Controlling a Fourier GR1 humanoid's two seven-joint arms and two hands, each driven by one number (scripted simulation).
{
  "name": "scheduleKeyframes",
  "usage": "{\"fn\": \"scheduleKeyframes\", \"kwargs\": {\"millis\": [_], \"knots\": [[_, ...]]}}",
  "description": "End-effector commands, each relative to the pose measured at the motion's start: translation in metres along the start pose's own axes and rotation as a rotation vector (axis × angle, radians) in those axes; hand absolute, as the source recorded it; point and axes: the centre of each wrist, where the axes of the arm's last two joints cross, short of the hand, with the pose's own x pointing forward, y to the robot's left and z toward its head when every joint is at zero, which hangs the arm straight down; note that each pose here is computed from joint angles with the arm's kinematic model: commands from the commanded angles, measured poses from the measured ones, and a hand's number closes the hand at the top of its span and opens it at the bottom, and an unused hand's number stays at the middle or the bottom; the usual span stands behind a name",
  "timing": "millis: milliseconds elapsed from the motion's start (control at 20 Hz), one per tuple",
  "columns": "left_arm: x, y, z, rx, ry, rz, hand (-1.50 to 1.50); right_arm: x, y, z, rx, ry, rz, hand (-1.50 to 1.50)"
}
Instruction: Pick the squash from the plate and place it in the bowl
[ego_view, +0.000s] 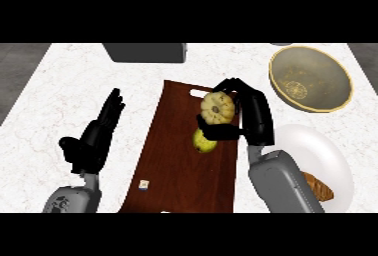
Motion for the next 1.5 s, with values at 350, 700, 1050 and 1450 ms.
{"fn": "scheduleKeyframes", "kwargs": {"millis": [350, 700, 1050, 1450], "knots": [[0.003, 0.014, 0.001, 0.017, 0.000, -0.003, 0.00, 0.121, -0.025, -0.056, -0.199, 0.066, 0.190, 1.50], [0.001, 0.010, 0.007, 0.019, 0.003, -0.010, 0.00, 0.155, -0.050, -0.097, -0.260, 0.113, 0.191, 1.50], [0.001, 0.002, -0.009, 0.007, -0.014, -0.028, 0.00, 0.094, -0.099, -0.134, -0.294, 0.175, 0.258, 1.50], [-0.003, 0.014, -0.001, 0.016, -0.013, -0.017, 0.00, 0.037, -0.136, -0.154, -0.292, 0.279, 0.561, 1.50]]}}
